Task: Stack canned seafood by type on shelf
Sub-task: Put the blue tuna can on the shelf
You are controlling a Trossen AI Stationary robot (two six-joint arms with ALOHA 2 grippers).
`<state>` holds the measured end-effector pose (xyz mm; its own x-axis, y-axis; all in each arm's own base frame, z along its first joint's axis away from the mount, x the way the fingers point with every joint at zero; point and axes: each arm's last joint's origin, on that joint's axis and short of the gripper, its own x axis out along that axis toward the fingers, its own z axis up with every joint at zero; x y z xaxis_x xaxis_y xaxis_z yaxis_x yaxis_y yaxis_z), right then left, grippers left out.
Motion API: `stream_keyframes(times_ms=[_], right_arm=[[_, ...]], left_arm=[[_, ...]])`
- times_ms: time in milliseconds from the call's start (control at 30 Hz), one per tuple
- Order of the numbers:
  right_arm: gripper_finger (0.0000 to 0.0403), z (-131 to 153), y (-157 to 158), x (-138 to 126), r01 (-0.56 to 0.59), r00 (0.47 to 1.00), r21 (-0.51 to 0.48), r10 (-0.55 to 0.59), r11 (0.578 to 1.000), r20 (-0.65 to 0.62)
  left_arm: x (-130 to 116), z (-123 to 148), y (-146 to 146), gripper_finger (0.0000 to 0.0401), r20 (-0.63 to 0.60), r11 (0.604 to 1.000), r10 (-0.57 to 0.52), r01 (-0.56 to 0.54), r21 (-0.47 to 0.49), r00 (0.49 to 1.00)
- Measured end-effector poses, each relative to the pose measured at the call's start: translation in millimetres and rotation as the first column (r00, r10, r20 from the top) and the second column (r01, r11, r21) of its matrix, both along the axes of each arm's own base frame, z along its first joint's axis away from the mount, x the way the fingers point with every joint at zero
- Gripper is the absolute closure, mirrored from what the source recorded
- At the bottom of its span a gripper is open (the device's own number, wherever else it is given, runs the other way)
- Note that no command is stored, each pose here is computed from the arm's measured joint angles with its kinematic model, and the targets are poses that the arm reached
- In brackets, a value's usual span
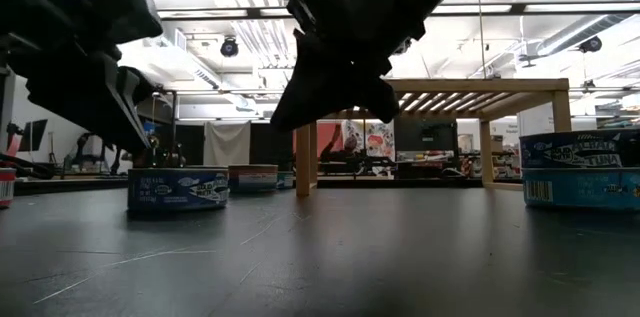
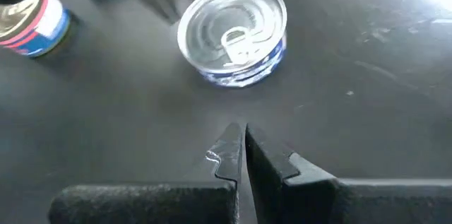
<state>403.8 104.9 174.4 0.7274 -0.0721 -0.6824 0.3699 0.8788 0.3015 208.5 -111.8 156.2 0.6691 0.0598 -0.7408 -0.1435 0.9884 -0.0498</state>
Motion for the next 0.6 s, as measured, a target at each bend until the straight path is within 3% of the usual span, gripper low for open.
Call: stream_keyframes(times_ms=[167, 400, 600], right_arm=[[0.039, 1, -1, 3, 0.043, 0.998, -0.035, -0.042, 0.998, 0.05], [0.0384, 4, -5, 8, 0.065, 0.992, -0.009, -0.064, 0.998, 0.106], [0.0335, 1, -9, 13, 0.087, 0.988, -0.005, -0.086, 0.996, 0.126]], left_arm=[[2, 6, -1, 0.04, -0.005, 1.0, -0.003, 0.003, 0.011, 1.0], [2, 7, 0, 0.04, -0.024, 0.994, 0.005, -0.003, 0.108, 1.0], [3, 0, 0, 0.04, -0.052, 0.992, 0.003, 0.004, 0.125, 0.999]])
